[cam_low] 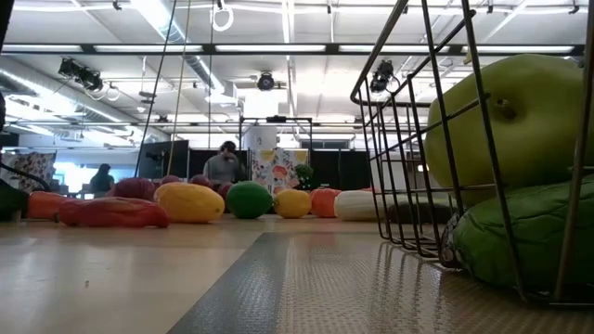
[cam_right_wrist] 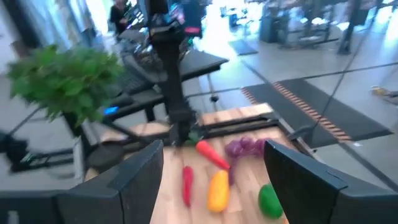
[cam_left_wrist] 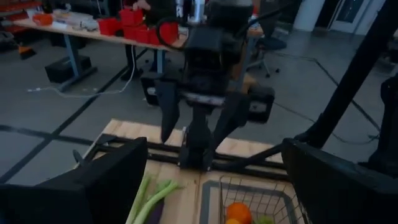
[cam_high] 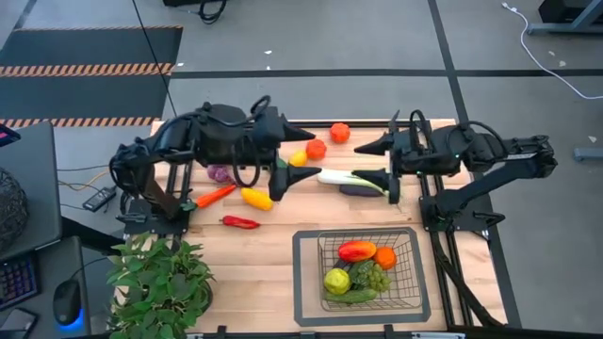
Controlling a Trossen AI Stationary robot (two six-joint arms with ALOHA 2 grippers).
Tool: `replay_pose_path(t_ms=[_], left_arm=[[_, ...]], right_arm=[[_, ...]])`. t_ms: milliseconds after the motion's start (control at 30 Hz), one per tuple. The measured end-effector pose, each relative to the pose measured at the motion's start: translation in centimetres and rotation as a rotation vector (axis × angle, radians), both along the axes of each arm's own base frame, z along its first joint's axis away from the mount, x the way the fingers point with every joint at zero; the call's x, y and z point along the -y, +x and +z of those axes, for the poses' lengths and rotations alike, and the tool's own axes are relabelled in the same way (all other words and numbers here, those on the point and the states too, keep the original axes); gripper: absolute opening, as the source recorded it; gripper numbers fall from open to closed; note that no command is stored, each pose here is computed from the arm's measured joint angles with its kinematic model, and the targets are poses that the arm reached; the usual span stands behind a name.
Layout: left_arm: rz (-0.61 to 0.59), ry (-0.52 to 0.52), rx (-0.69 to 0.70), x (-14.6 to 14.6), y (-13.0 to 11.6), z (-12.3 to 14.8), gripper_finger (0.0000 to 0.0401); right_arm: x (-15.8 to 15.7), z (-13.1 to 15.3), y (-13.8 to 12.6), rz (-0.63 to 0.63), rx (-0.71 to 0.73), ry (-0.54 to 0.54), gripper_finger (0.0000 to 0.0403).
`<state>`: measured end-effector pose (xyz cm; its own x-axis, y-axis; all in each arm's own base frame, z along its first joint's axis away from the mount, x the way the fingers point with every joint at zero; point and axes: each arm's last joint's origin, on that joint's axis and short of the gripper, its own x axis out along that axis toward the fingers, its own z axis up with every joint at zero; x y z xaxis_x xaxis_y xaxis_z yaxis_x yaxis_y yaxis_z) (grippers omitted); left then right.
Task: Build produce basket
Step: Put the celery into the wire basket
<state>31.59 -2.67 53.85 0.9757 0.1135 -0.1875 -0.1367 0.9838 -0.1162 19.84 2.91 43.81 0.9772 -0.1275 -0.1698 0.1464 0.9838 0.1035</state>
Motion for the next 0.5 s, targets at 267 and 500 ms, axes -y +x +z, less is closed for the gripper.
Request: replay_pose_path(t_ms=[267,500], left_arm=[[-0.002,0.027,0.058,-0.2,-1.1,1.1,0.0376],[0.012,-0.017,-0.006,0.3,-0.9,-3.4,0.0376]], right_arm=[[0.1,-0.6,1.8,-0.036,-0.015,-0.003,0.0281],[0.6,0.5,1.2,-0.057,0.076,0.088,0.0281]])
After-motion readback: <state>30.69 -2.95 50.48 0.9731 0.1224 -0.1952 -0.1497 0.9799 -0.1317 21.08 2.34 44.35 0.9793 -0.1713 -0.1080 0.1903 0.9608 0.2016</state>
